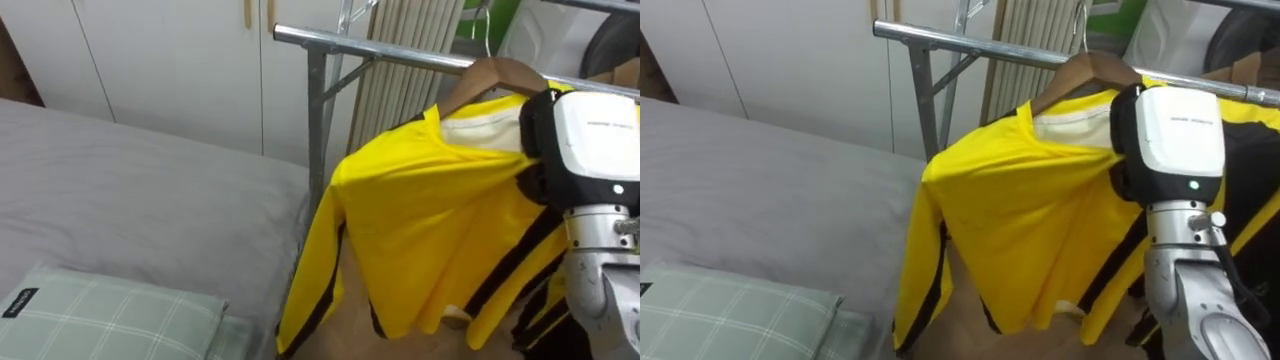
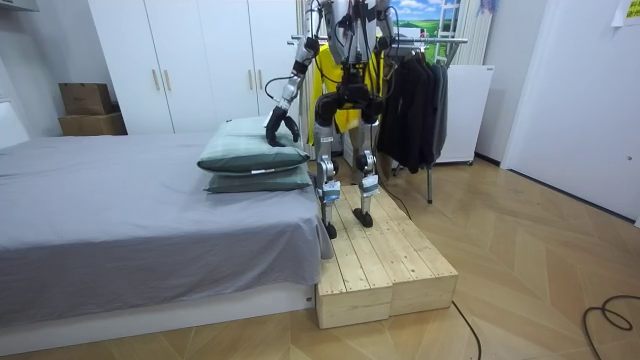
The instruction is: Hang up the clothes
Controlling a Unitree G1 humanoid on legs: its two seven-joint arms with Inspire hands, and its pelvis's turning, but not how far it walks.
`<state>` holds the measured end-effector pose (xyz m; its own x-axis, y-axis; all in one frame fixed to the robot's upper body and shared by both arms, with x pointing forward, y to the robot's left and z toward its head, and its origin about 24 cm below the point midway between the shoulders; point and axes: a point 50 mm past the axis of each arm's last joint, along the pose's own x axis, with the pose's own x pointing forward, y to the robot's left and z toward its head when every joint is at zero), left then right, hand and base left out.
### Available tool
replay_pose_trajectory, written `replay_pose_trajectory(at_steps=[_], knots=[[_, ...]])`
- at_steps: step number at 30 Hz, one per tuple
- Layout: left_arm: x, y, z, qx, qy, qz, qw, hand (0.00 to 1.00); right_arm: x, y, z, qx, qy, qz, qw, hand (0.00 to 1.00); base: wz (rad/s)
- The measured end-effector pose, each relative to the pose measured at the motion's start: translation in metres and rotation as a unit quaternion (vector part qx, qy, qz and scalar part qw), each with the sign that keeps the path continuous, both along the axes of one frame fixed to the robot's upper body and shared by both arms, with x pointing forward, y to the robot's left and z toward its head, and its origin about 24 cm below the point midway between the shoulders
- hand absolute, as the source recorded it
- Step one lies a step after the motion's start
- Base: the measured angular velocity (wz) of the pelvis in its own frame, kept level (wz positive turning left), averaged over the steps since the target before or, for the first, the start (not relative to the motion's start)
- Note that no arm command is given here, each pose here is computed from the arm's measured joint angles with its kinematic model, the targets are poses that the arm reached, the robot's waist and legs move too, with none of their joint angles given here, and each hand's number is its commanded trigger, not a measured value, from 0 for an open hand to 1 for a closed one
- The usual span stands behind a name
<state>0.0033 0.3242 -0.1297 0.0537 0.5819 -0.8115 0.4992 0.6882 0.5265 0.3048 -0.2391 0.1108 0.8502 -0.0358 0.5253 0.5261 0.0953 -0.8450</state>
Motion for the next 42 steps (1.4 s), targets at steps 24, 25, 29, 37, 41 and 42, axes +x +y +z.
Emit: replay_pose_trajectory(at_steps=[24,25,29,37,41,42], knots=[[-0.004,-0.009,-0.004,-0.008,0.011,-0.009,1.0,0.0,-0.024,0.011,-0.06,0.041,0.097,-0.012,0.994,1.0,-0.02],[-0.004,-0.009,-0.004,-0.009,0.011,-0.009,1.0,0.0,-0.024,0.011,-0.06,0.041,0.098,-0.011,0.994,1.0,0.0],[-0.005,-0.01,-0.005,-0.01,0.011,-0.008,1.0,0.0,-0.023,0.013,-0.06,0.041,0.107,-0.008,0.993,1.0,0.0],[-0.005,-0.012,-0.006,-0.012,0.011,-0.008,1.0,0.0,-0.023,0.014,-0.061,0.038,0.117,-0.004,0.992,1.0,0.0],[-0.005,-0.012,-0.006,-0.012,0.011,-0.008,1.0,0.0,-0.022,0.014,-0.061,0.038,0.122,-0.002,0.992,1.0,0.0],[-0.005,-0.012,-0.006,-0.012,0.011,-0.008,1.0,0.0,-0.022,0.015,-0.061,0.038,0.123,-0.002,0.992,1.0,0.0]])
